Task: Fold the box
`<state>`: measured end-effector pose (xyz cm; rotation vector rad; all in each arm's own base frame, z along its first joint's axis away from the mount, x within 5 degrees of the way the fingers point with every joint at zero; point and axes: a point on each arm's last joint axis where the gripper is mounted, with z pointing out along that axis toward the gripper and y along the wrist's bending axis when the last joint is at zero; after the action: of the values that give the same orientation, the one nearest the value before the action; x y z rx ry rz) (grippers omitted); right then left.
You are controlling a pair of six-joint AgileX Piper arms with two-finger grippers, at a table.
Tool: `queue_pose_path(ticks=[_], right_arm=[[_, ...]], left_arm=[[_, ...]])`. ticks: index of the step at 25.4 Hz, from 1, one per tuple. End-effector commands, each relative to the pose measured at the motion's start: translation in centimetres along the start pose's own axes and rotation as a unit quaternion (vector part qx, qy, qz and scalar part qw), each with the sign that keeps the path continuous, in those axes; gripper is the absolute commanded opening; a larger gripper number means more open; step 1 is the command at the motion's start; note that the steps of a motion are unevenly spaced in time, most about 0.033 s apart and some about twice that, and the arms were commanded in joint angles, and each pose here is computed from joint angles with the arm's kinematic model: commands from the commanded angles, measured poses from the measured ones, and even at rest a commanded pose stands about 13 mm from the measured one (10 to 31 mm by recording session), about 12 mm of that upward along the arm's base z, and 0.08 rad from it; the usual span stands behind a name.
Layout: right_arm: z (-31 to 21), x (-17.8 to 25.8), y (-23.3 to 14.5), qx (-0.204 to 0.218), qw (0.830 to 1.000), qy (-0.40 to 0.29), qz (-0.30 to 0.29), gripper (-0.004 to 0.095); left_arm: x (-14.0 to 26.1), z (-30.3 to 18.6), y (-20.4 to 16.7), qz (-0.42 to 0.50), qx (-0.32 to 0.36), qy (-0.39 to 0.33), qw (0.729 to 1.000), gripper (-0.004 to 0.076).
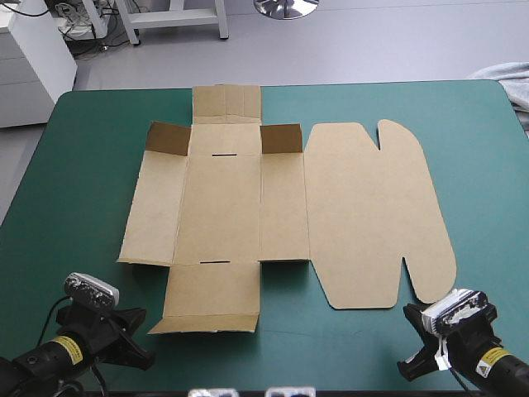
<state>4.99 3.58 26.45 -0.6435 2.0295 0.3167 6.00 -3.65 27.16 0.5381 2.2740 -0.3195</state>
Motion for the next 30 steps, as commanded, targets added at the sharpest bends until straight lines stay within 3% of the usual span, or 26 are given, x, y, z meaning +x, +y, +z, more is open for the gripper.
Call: queue_pose_path(ticks=[1,17,22,30], right_arm=[[-0.3,-1.2,-0.1,0.005,0.999,-0.038,0.002,-0.0013],[-0.3,-1.2,-0.1,0.005,0.999,-0.038,0.003,-0.0013],[-0.3,-1.2,-0.1,0.005,0.999,-0.038,0.003,-0.0013],[-0.3,-1.2,-0.1,0.007,0.999,-0.037,0.002,-0.0013]], left_arm=[[-1.1,-0.5,-0.2,-0.010,0.007,-0.034,0.999,-0.0010],[-1.7,-0.6,-0.1,0.010,0.003,-0.065,0.998,-0.0010],[-4.7,-2.3,0.0,0.026,-0.015,-0.139,0.990,-0.0010],[-12.4,-1.3,1.0,0.021,-0.081,-0.071,0.994,-0.0009]])
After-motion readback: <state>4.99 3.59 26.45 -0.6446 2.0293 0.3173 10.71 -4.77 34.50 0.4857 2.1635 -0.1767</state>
